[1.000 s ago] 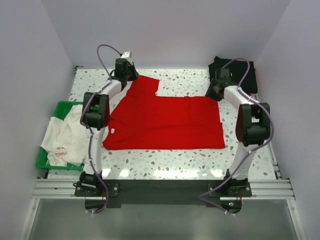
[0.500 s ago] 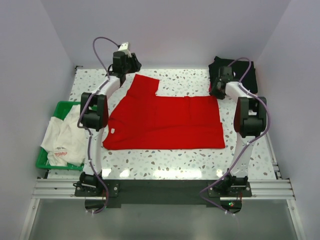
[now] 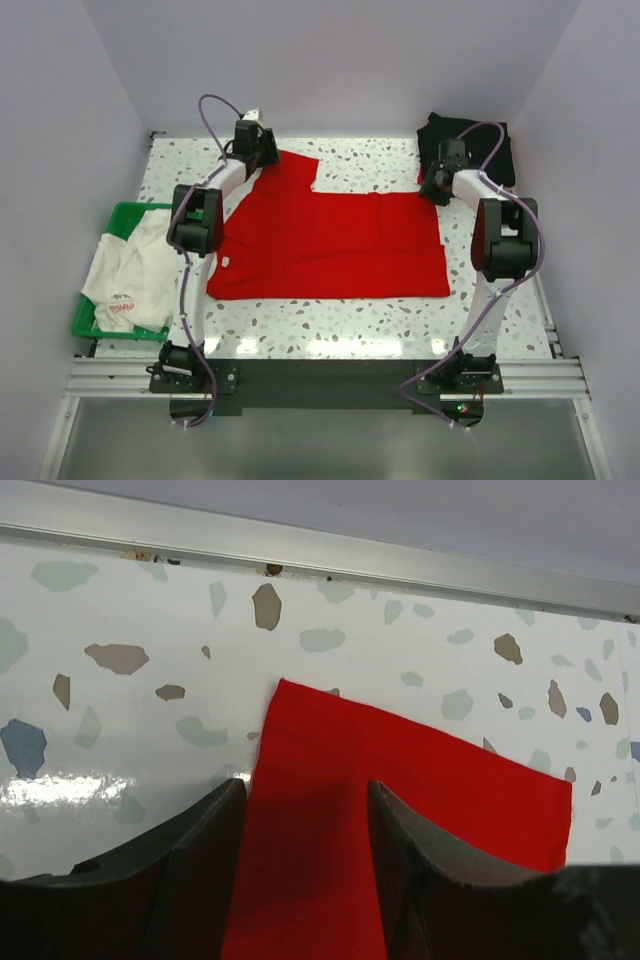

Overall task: Fold and stack the t-shirts
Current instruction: Fold the tshirt

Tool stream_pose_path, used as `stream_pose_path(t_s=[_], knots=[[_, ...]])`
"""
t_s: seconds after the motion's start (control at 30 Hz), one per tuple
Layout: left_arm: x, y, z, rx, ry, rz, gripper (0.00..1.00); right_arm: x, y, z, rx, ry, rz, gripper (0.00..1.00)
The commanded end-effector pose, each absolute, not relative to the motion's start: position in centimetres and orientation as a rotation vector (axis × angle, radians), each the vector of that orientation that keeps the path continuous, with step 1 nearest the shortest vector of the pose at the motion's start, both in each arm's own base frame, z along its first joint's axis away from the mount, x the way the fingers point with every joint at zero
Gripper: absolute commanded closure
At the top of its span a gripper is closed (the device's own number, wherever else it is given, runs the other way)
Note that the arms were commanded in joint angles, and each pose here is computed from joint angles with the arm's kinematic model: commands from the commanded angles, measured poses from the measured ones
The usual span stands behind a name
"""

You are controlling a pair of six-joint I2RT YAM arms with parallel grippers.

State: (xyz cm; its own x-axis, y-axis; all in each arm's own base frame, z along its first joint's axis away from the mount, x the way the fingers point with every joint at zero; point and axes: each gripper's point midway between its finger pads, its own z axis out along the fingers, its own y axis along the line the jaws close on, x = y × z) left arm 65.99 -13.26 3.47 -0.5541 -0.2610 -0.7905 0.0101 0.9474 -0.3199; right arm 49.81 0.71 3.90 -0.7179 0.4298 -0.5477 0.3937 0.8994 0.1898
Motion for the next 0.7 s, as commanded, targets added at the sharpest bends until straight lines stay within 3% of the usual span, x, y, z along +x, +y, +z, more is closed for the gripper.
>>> stream_pose_path(t_s=[0.0,0.4,0.67], knots=[[66.6,-13.0,4.7,-0.21,2.11,-0.357,0.43,50.8,1.0,8.2,0.571,2.344,0.135,0.6],[65.8,-14.6,2.1,-0.182,2.175,-0.325,0.46,50.4,1.6,7.4,0.565,2.363,0.169,0.61],[65.5,-15.4,1.3,-0.169,2.184,-0.339,0.74,50.5,1.7,7.0,0.562,2.37,0.178,0.61]])
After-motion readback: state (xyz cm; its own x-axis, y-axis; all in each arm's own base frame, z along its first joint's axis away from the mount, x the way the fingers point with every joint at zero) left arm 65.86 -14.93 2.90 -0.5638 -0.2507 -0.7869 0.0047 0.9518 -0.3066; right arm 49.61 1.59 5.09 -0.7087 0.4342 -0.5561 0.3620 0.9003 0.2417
